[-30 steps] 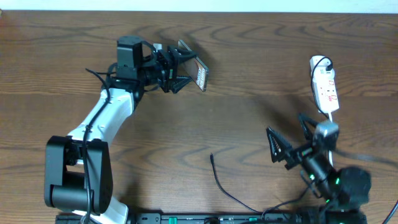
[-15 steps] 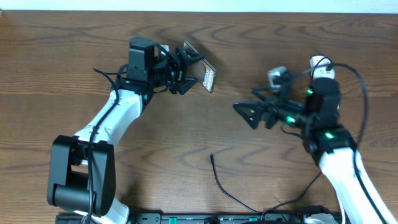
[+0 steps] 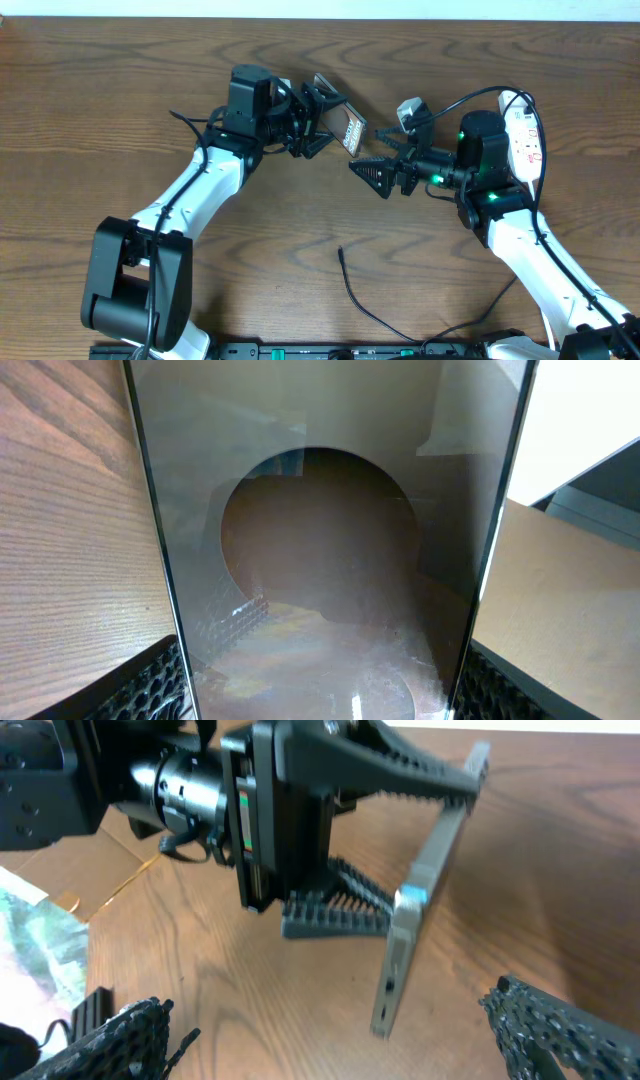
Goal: Plug charger to phone and switch on socket
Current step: 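Move the right gripper toward the phone held by the left gripper, then grasp the phone's edge with the right gripper and release the left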
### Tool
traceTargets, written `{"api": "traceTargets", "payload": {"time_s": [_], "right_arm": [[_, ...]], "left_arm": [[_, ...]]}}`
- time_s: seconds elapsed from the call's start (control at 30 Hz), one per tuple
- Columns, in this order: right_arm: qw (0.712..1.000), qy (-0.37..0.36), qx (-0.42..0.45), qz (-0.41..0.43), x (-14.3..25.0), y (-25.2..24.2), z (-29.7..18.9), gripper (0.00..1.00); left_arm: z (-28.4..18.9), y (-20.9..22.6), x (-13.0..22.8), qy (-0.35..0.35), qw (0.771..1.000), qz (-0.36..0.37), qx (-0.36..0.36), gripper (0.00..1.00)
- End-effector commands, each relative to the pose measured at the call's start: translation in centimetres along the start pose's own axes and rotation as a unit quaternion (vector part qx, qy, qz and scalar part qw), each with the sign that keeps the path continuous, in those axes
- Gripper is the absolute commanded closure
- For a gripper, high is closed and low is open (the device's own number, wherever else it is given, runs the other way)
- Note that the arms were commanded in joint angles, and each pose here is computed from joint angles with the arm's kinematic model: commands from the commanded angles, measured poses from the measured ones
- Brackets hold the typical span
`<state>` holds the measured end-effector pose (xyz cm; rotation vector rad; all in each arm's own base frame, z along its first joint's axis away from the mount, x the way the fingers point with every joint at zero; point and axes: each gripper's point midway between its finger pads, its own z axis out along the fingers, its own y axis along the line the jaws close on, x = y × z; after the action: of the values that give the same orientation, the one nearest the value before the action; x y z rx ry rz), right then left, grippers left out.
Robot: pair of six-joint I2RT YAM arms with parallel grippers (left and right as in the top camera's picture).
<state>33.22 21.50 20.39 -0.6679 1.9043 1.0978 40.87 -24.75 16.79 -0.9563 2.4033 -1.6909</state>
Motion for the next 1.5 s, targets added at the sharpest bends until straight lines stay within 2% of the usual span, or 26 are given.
{"api": "traceTargets", "payload": {"time_s": [0.0, 0.23, 0.37, 0.43, 0.73, 1.03, 1.2, 1.47], "right_arm": [[1.0, -0.012, -0.003, -0.022, -1.2, 0.3, 0.1, 0.01], [0.995, -0.023, 0.082, 0.055, -1.3, -2.6, -0.2, 0.01], [0.991, -0.031, 0.096, 0.082, -1.5, -3.1, -0.2, 0.02], [0.991, -0.029, 0.098, 0.084, -1.4, -2.9, 0.0, 0.06], [0.987, -0.021, 0.141, 0.071, -0.6, -2.4, 1.8, 0.04], [0.978, -0.023, 0.194, 0.074, -0.2, -3.2, 2.0, 0.08], [0.978, -0.024, 0.196, 0.073, -0.2, -3.3, 1.9, 0.2], [0.974, -0.023, 0.211, 0.075, -0.1, -3.8, 1.7, 0.22]], "left_arm": [[0.0, -2.0, 1.2, 0.011, 1.0, 0.016, 0.017, 0.93], [0.6, -1.9, 2.2, 0.021, 1.0, 0.018, 0.014, 0.93], [0.9, -1.9, 2.6, 0.024, 0.999, 0.02, 0.013, 0.93], [1.0, -1.9, 2.7, 0.022, 0.999, 0.019, 0.012, 0.93], [1.2, -1.8, 3.0, 0.023, 1.0, 0.018, 0.01, 0.93], [1.6, -1.8, 3.7, 0.03, 0.999, 0.021, 0.008, 0.93], [1.8, -1.7, 4.1, 0.035, 0.999, 0.023, 0.006, 0.93], [2.6, -1.6, 5.7, 0.05, 0.998, 0.027, 0.001, 0.93]]}}
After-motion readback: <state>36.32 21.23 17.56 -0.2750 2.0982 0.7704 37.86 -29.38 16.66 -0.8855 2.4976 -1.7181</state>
